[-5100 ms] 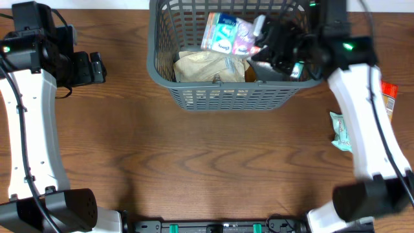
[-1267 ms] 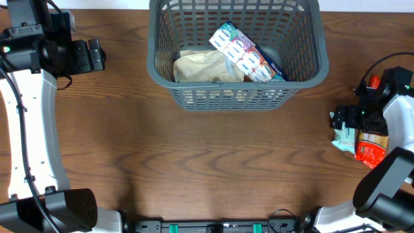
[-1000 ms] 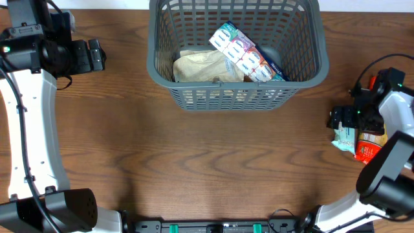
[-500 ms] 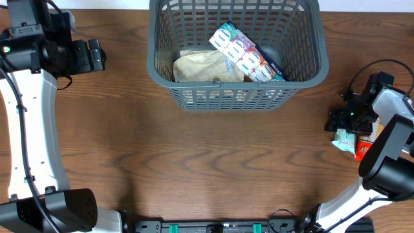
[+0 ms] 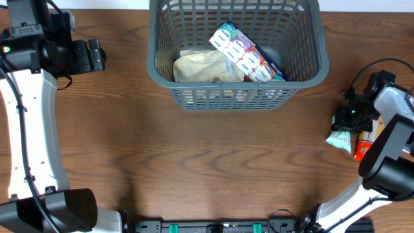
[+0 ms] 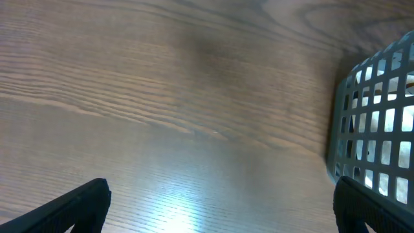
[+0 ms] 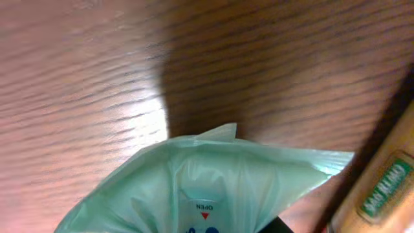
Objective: Pack container
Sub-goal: 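Carry the wipes packet with the right gripper into the basket and release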
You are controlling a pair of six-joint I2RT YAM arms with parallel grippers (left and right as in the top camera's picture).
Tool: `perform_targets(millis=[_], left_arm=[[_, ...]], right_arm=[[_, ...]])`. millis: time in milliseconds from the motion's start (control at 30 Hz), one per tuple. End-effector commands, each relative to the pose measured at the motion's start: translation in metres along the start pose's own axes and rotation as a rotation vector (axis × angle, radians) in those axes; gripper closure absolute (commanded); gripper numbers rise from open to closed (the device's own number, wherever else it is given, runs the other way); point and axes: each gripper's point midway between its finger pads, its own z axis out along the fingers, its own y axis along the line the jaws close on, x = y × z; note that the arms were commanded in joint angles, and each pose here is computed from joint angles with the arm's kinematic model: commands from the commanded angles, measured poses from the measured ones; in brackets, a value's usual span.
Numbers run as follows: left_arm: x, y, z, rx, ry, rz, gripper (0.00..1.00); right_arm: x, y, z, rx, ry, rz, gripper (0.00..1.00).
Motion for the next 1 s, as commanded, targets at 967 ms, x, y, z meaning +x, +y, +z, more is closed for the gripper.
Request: perform_targets(millis=[967], left_arm=[[0.009,0.0,0.003,0.005,0.038,-0.008,0.01]], right_arm=[[-0.028,0.316,-0.358,-0.121,-0.983,-1.535,0.99]])
